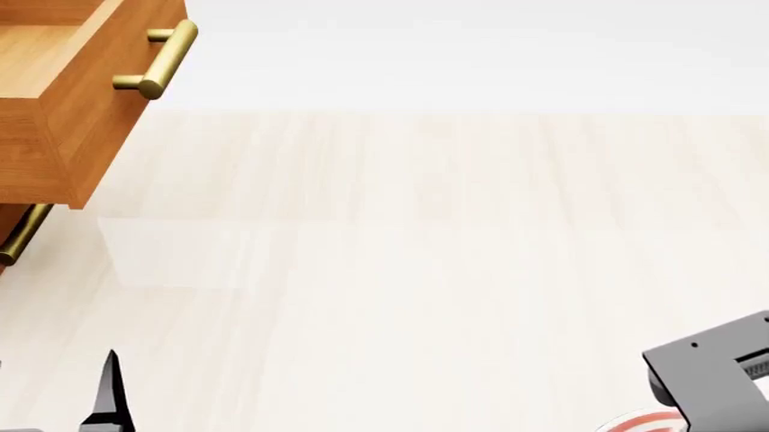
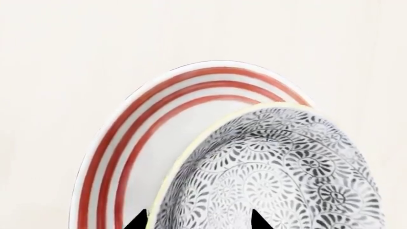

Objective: Put the bowl on the plate.

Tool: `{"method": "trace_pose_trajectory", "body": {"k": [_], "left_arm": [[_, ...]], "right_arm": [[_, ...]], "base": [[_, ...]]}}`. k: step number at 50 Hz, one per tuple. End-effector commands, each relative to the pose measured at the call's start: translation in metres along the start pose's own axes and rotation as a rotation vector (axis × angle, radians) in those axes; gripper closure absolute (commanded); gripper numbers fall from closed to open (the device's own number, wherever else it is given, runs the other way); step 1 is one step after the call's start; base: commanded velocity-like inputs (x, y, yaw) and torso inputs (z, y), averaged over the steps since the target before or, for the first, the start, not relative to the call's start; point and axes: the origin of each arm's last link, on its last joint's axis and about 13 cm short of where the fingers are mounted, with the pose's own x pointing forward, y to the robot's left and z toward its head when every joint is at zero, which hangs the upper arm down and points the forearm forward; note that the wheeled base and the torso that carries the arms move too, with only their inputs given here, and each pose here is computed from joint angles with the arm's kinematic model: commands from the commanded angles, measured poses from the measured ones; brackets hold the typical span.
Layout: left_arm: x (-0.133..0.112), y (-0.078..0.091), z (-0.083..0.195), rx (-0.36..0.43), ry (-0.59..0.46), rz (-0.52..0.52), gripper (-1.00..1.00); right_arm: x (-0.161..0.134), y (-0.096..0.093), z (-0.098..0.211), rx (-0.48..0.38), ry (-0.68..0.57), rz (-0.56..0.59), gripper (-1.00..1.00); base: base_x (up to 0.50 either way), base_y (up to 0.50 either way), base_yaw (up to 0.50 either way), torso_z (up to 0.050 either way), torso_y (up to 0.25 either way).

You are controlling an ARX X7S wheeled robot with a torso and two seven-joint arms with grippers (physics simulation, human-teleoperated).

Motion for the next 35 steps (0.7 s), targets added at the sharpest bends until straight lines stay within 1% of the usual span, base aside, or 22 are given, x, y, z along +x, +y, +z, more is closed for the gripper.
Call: {"method": "trace_pose_trajectory", "body": {"k": [1, 6, 9, 11, 12, 13, 17, 30, 35], "left_arm": [[0.0, 0.0, 0.001, 0.001, -0.001, 0.0, -1.0], [-0.001, 0.0, 0.001, 0.0, -0.002, 0.0, -1.0], [-0.001, -0.001, 0.0, 0.0, -0.001, -0.002, -1.0], [-0.001, -0.001, 0.002, -0.001, -0.002, -0.002, -1.0], [-0.001, 0.0, 0.002, -0.002, -0.003, 0.0, -1.0], [-0.002, 0.0, 0.002, -0.002, -0.003, 0.0, -1.0], [-0.002, 0.0, 0.002, -0.001, -0.003, 0.001, -1.0], [-0.003, 0.0, 0.002, -0.006, -0.007, -0.002, -1.0], [-0.003, 0.001, 0.002, -0.007, -0.009, -0.002, -1.0]], "right_arm": [[-0.003, 0.001, 0.002, -0.001, -0.039, 0.033, -1.0], [-0.008, 0.003, 0.004, 0.011, -0.104, 0.088, -1.0], [-0.014, 0.005, 0.006, 0.016, -0.164, 0.134, -1.0], [-0.016, 0.006, 0.007, 0.012, -0.186, 0.143, -1.0], [-0.02, 0.007, 0.009, 0.016, -0.232, 0.171, -1.0], [-0.022, 0.007, 0.01, 0.014, -0.247, 0.176, -1.0], [-0.029, 0.008, 0.01, 0.005, -0.279, 0.182, -1.0], [-0.035, 0.009, 0.007, -0.005, -0.284, 0.162, -1.0], [-0.048, 0.009, 0.01, -0.024, -0.329, 0.141, -1.0]], "base": [[0.0, 0.0, 0.0, 0.0, 0.0], [0.0, 0.0, 0.0, 0.0, 0.0], [0.0, 0.0, 0.0, 0.0, 0.0], [0.0, 0.0, 0.0, 0.0, 0.0], [0.0, 0.0, 0.0, 0.0, 0.0], [0.0, 0.0, 0.0, 0.0, 0.0], [0.0, 0.0, 0.0, 0.0, 0.0], [0.0, 0.0, 0.0, 0.0, 0.0], [0.0, 0.0, 0.0, 0.0, 0.0]]}}
